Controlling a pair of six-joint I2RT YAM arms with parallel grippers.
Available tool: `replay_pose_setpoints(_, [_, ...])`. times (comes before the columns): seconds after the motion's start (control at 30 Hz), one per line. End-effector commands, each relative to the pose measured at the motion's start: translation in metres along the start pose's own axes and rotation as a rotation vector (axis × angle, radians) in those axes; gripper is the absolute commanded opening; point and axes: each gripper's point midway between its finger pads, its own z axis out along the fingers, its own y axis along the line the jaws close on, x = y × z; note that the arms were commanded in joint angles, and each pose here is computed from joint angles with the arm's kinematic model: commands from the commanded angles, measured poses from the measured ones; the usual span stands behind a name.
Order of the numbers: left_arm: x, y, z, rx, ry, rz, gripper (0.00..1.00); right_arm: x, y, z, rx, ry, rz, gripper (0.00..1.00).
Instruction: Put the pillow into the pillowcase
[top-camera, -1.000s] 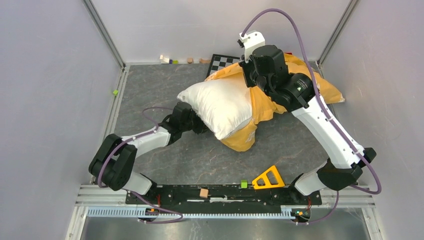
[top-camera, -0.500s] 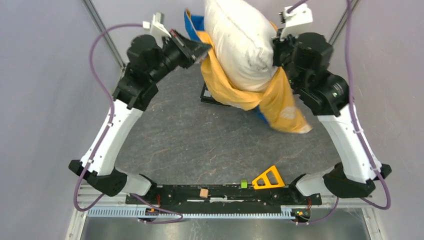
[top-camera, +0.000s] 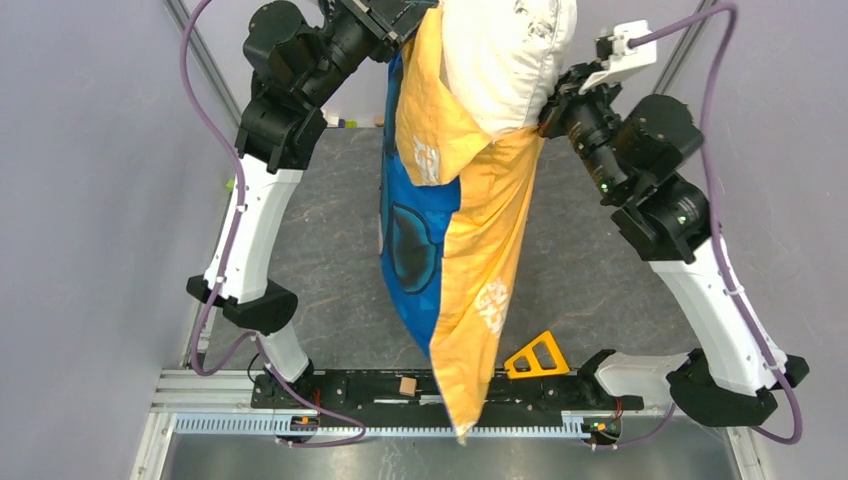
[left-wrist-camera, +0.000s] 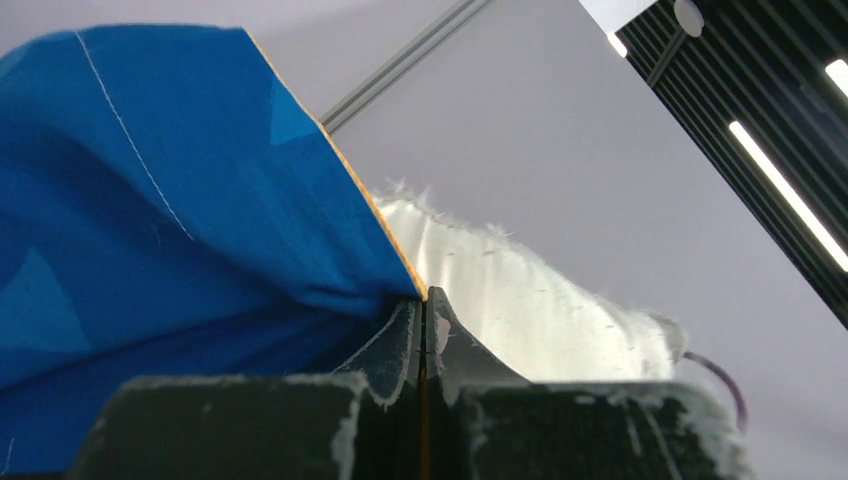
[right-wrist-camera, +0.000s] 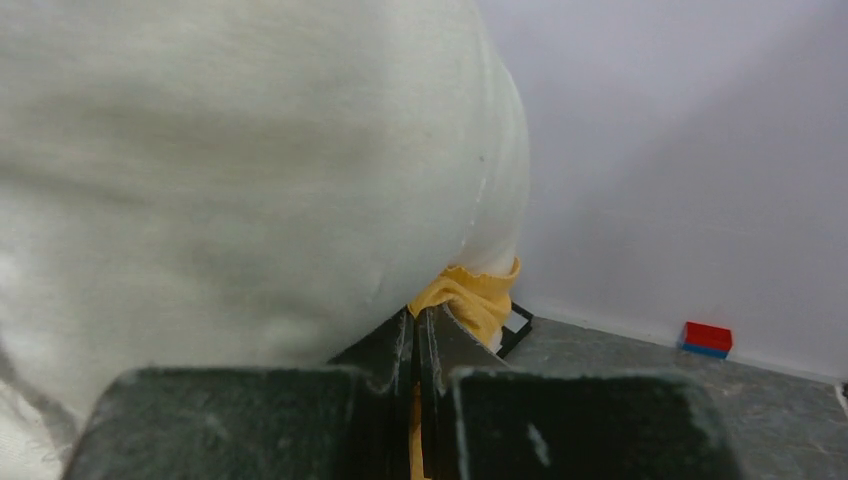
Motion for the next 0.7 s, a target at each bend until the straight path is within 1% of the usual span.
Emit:
replay_pose_setpoints(0.0, [-0.061,-0.113,-0.038,0.335,-0.202,-0.029,0.03,0.013,0.027,0.018,-0.106,-0.03,0.077,0.0])
replay_pose_setpoints(0.07, [-0.067,-0.118,-0.044,0.334,-0.233,-0.04,0.03,0.012,0.012,0.017,-0.028,-0.033,0.059,0.0])
replay_pose_setpoints(0.1, [-0.066,-0.119,-0.046,0.338,-0.227,-0.049,0.03,0.007,0.002,0.017,0.02,-0.036,0.044,0.0])
replay_pose_setpoints(0.17, [-0.052,-0.111,-0.042,0.324,-0.162,-0.091,0.03,-0.016,-0.02,0.015,0.12,-0.07,0.021,0.0])
replay_pose_setpoints(0.23, [-0.025,-0.101,-0.038,0.308,-0.056,-0.121,0.03,-0.049,-0.038,0.013,0.2,-0.135,0.006,0.0])
replay_pose_setpoints(0.3, [0.007,-0.093,-0.04,0.278,0.036,-0.131,0.03,-0.075,-0.046,0.012,0.233,-0.198,-0.007,0.0])
replay_pose_setpoints(0.33, [0.019,-0.089,-0.042,0.264,0.062,-0.121,0.03,-0.085,-0.047,0.012,0.24,-0.222,-0.009,0.0])
replay_pose_setpoints(0.4, [0.025,-0.086,-0.049,0.246,0.069,-0.102,0.03,-0.093,-0.044,0.016,0.224,-0.244,-0.006,0.0])
replay_pose_setpoints(0.47, [0.007,-0.087,-0.054,0.211,0.0,-0.043,0.03,-0.085,-0.029,0.019,0.142,-0.236,0.007,0.0])
replay_pose_setpoints(0.57, [-0.043,-0.101,-0.063,0.186,-0.165,0.05,0.03,-0.061,-0.012,0.015,0.036,-0.209,0.034,0.0])
replay_pose_setpoints(0.6, [-0.061,-0.102,-0.064,0.176,-0.233,0.066,0.02,-0.051,-0.01,0.013,0.024,-0.195,0.038,0.0])
replay_pose_setpoints(0.67, [-0.087,-0.109,-0.065,0.215,-0.331,0.028,0.03,-0.036,-0.013,0.009,0.028,-0.17,0.03,0.0])
